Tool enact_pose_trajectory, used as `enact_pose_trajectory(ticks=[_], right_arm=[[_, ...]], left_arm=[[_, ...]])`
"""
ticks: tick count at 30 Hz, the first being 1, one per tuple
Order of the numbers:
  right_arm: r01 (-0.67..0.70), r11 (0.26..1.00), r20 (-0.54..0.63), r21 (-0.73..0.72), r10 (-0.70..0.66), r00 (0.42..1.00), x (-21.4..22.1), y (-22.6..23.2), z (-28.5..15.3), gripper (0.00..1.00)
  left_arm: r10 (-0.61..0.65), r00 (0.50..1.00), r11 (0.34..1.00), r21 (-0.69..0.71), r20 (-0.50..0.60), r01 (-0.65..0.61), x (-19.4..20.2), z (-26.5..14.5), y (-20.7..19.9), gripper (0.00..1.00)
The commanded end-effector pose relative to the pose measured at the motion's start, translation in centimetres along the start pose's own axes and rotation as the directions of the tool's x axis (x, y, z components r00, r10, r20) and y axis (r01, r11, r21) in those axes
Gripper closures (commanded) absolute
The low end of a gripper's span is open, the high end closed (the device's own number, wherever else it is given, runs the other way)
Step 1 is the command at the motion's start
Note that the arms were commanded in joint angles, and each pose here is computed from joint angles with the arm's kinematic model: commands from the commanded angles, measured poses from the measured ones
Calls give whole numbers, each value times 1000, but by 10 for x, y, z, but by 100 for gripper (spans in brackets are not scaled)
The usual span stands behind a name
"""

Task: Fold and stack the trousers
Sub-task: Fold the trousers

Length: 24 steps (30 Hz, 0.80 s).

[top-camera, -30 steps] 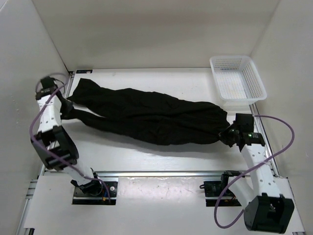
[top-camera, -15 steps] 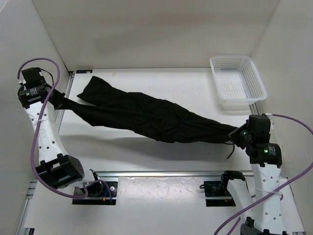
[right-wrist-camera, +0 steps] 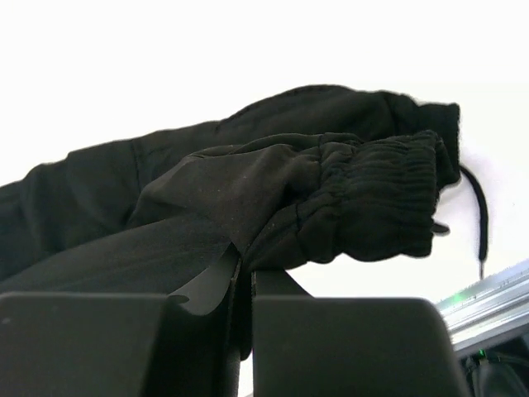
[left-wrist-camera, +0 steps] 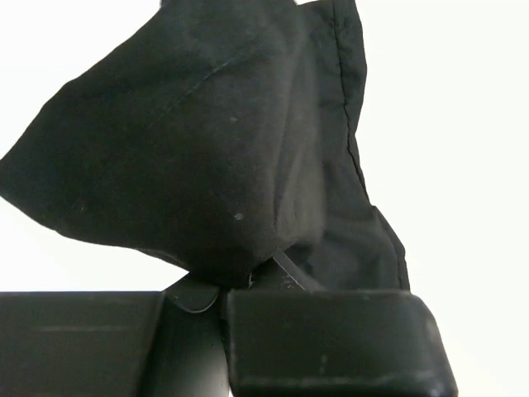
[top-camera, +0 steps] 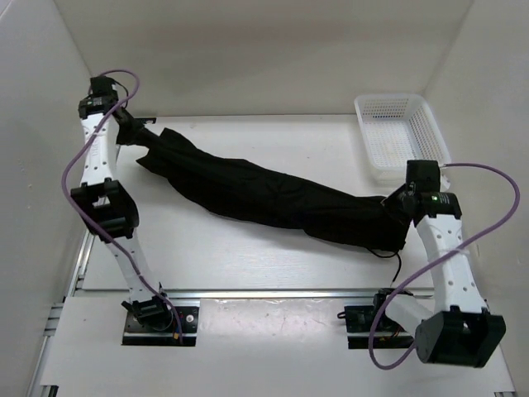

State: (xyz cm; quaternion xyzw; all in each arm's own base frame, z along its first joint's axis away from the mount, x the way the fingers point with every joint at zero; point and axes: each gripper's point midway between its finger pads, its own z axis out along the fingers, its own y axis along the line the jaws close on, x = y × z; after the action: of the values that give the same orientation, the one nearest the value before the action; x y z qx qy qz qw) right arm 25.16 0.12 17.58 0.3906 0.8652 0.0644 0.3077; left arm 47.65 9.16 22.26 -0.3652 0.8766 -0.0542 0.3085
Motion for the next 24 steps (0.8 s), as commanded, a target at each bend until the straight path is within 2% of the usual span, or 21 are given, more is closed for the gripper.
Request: enact_pose_trajectory(ticks=[1,7,12,17,24], right_arm=[[1,996,133,90,-13,991,-34,-8,11,100],[7,991,116,132,-23,993,-42,-5,31,100],[17,991,118,130,-32,992,-47,0,33,100],[30,988,117,152,-48,992,-39,-17,20,100],[50,986,109,159,-68,992,-13,-45,-5,100]], left_arm=[[3,989,999,-54,149,6,-46,-2,5,89],[11,992,998,-62,125,-3,-46,29,0,89],[13,994,995,-100,107,-3,-35,26,11,89],[51,986,996,-78,159,-39,-32,-18,15,89],[101,983,987,-142,156,-79,-10,-49,41,89]])
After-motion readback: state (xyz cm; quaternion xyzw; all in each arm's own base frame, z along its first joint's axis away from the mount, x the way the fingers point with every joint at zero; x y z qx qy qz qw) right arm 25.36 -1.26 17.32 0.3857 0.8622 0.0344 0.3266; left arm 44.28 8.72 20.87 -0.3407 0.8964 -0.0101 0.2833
